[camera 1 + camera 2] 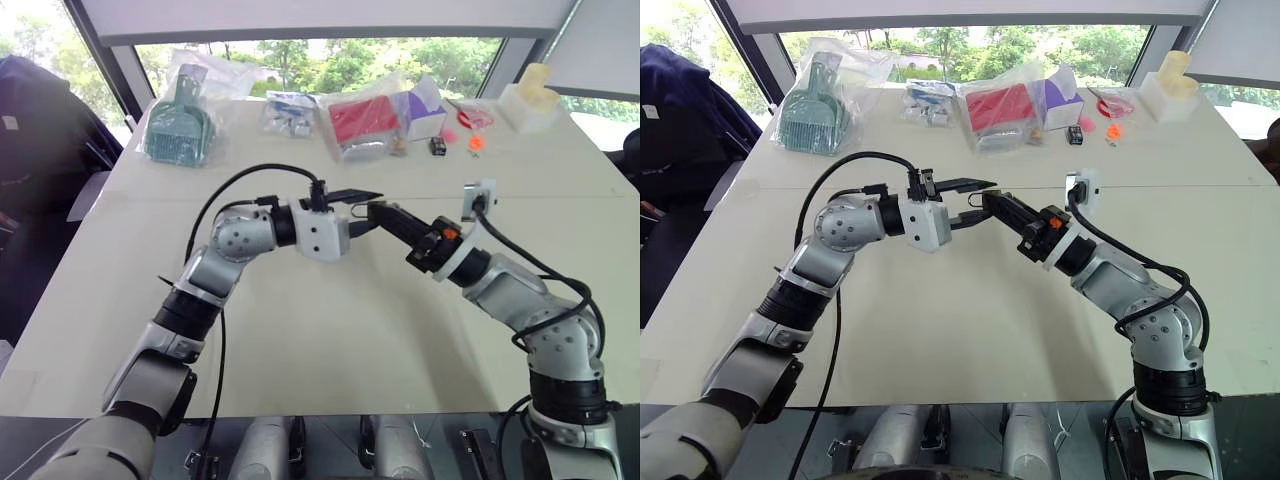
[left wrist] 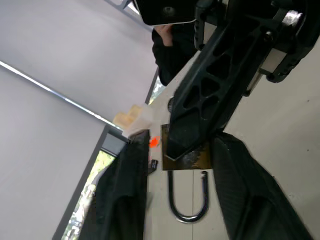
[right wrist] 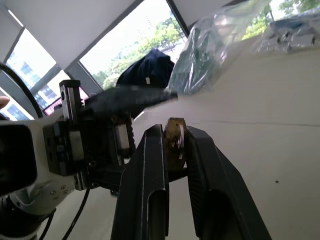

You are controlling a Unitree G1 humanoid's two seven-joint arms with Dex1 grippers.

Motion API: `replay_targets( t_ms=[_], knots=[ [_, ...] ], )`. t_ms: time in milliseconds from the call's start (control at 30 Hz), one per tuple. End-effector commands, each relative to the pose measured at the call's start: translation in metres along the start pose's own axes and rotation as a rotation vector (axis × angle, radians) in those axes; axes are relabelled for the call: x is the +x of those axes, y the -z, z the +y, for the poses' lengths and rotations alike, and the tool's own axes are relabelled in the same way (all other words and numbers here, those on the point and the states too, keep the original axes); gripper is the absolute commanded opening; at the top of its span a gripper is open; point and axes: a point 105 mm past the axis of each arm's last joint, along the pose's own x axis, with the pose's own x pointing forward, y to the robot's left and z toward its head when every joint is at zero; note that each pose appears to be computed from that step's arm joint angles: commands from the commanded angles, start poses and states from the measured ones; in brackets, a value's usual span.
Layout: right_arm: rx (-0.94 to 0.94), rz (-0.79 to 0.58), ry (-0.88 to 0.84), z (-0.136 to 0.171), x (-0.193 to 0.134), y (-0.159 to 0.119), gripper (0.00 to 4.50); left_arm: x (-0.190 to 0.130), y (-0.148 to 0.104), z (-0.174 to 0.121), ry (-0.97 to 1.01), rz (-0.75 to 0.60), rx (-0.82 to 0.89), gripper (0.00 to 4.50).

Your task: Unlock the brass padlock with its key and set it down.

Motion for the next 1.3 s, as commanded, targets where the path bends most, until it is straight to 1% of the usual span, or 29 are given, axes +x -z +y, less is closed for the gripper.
replay_targets(
  t_ms=[33,100,200,267,567,767,1000,1300],
  knots=[
    [-0.037,-0.031,0.007,0.002,0.0,-0.009,0.02,-0.006,0.007,0.008,0.005,0.032,-0.067,3.59],
    [-0.041,-0.033,0.021,-0.001,-0.001,-0.009,0.02,-0.012,0.019,0.011,0.004,0.077,-0.165,4.33],
    [-0.043,-0.041,0.031,-0.003,-0.001,-0.011,0.02,-0.018,0.027,0.019,-0.023,0.086,-0.373,4.33],
    [-0.044,-0.043,0.032,-0.003,-0.001,-0.012,0.02,-0.019,0.026,0.02,-0.011,0.083,-0.431,4.33],
    [-0.041,-0.045,0.017,0.001,0.001,-0.011,0.02,-0.013,0.034,0.029,-0.057,0.095,-0.469,4.33],
    [-0.031,-0.037,-0.001,0.006,0.002,-0.007,0.02,-0.006,0.04,0.032,-0.084,0.1,-0.451,4.33],
    [-0.018,-0.021,-0.017,0.011,0.003,-0.001,0.02,0.003,0.041,0.042,-0.136,0.087,-0.427,4.33],
    [-0.007,-0.022,0.001,0.009,0.001,0.002,0.02,0.001,0.045,0.041,-0.174,0.097,-0.425,4.33]
  ],
)
